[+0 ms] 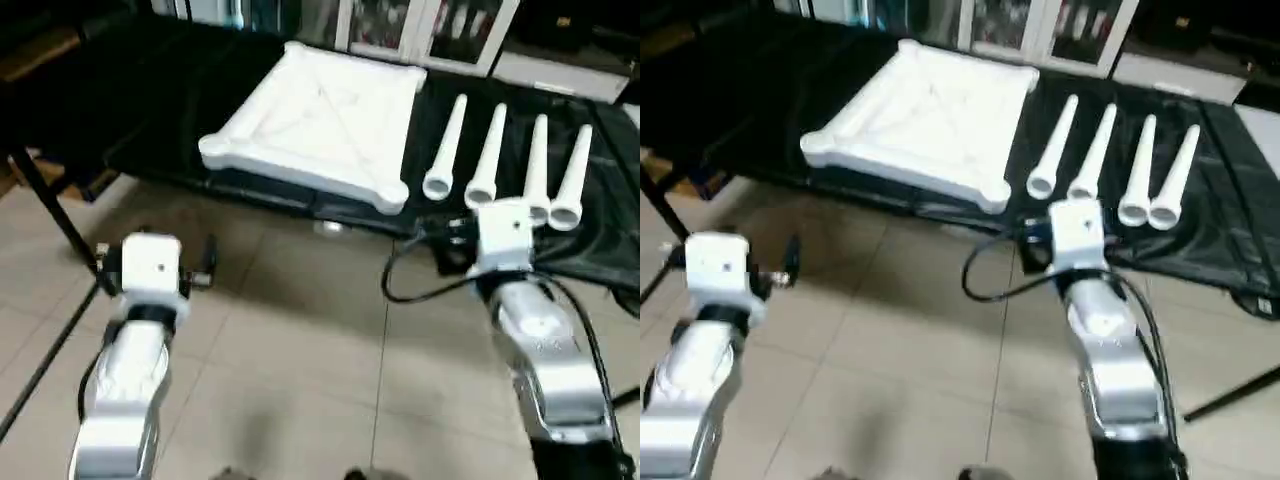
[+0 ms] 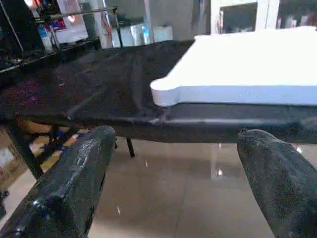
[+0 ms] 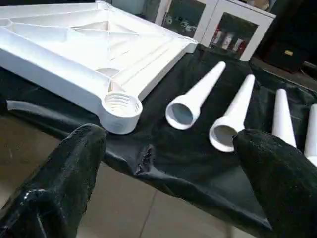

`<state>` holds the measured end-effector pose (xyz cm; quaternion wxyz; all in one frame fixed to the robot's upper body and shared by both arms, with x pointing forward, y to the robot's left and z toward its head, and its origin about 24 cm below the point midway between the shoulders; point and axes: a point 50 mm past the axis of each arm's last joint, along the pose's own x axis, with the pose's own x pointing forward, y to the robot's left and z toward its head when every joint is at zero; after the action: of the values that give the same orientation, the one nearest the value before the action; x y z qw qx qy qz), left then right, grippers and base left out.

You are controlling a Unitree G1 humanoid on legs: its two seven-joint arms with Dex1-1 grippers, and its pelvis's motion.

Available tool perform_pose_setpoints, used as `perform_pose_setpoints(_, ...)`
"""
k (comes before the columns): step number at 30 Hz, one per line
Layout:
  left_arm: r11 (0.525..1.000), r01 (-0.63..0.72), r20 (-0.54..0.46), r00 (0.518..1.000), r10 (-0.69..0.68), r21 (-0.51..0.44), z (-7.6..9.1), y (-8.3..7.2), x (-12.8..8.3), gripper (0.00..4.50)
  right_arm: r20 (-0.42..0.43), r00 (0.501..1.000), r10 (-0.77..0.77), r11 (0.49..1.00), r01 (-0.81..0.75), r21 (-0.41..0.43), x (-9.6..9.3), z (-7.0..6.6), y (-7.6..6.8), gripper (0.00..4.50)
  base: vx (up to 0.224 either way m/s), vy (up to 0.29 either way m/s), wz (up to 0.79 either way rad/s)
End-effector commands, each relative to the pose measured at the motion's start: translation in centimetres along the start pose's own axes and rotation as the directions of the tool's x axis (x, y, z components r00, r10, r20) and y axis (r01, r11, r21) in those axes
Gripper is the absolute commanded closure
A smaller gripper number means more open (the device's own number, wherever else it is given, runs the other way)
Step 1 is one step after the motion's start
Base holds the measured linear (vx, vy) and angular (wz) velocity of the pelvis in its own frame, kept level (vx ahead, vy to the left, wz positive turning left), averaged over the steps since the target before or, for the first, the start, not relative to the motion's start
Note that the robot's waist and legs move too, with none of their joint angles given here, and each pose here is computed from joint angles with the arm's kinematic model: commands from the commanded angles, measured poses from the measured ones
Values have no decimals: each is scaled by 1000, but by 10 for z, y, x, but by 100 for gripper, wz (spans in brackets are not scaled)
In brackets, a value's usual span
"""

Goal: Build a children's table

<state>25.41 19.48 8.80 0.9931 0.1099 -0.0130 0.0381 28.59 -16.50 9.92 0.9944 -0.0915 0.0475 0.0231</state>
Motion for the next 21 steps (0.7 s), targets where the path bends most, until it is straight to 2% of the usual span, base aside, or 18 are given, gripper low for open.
perform_pose_setpoints(1,997,-13,-29,1000,11,-73,1,-2,4,9,-9,999,-42,997,43,61,6,-1,-1,0,0,0,0)
perform_pose_setpoints(6,996,0,-40,999,-4,-95,2,-10,7,9,18,1000,-25,997,24,78,10,4,5,0,0,0,0)
perform_pose_setpoints(10,994,-3,-78,997,-5,-109,-3,-10,6,9,47,999,-15,1000,15,2,11,8,7,0,0,0,0)
perform_pose_setpoints(15,995,-7,-73,997,0,-95,-1,-8,7,9,63,998,-13,1000,14,-4,12,10,8,0,54,-11,1)
perform_pose_setpoints(18,997,-23,-74,997,17,-80,2,-3,10,9,107,989,-102,994,105,-27,17,13,4,0,76,3,2)
perform_pose_setpoints(19,997,-23,-74,997,17,-80,2,-3,10,9,107,989,-102,994,105,-27,17,13,4,0,87,17,4)
perform_pose_setpoints(21,996,-28,-74,997,22,-79,3,-2,12,9,66,994,-89,995,85,58,18,9,3,0,80,19,3)
